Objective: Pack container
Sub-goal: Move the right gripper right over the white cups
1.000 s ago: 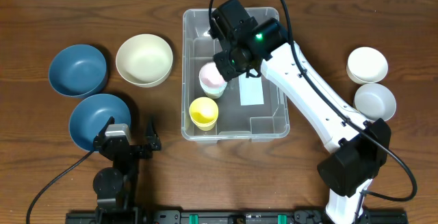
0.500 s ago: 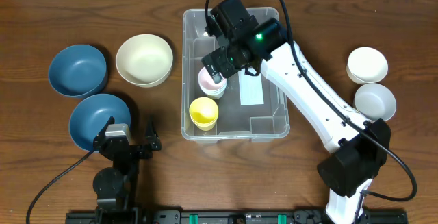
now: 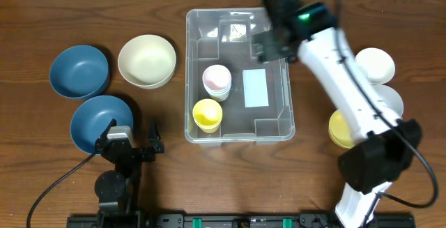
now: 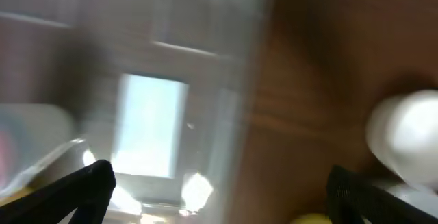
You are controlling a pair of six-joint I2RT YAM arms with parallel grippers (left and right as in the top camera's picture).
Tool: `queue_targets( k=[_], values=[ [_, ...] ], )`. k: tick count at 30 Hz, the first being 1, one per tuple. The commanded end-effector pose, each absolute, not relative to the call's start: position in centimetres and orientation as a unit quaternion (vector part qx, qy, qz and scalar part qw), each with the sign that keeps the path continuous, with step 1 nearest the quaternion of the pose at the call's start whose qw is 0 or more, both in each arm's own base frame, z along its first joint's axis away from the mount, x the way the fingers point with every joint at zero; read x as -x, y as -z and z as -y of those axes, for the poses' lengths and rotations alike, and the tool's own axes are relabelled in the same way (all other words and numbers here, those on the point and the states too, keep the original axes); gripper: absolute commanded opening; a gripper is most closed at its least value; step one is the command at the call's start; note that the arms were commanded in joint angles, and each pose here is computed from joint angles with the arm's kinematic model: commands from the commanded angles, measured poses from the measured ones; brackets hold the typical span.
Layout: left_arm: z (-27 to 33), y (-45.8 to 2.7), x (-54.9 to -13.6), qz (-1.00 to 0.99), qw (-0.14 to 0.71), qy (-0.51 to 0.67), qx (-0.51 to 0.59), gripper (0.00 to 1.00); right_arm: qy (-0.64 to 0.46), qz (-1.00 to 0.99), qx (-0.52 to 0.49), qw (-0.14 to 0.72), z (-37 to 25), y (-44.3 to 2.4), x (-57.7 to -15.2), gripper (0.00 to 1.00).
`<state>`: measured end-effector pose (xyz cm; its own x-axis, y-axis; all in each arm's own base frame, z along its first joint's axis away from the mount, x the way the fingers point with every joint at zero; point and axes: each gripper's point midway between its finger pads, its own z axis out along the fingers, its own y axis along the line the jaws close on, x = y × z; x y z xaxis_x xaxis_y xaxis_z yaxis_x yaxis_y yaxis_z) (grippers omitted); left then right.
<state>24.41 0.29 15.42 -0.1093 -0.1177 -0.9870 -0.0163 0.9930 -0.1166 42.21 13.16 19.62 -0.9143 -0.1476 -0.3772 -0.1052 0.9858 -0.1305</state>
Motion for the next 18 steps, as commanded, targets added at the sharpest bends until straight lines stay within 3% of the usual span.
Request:
queue_targets(
  k=[1, 9, 18],
  values=[
    [0.0, -13.8, -24.4, -0.757, 0.651, 0.039, 0.036, 0.98, 0.067, -0.973, -0.009, 0.222, -8.0, -23.4, -41.5, 0.99],
    [0.0, -13.8, -24.4, -0.757, 0.651, 0.039, 0.036, 0.98, 0.096, -0.968, -0.124, 0.196, 1.6, -24.1, -40.3, 0.99],
    [0.0, -13.8, -24.4, -0.757, 0.651, 0.039, 0.036, 0.98, 0.143, -0.951, -0.199, 0.188, 9.9, -18.9, -41.3, 0.99]
  ],
)
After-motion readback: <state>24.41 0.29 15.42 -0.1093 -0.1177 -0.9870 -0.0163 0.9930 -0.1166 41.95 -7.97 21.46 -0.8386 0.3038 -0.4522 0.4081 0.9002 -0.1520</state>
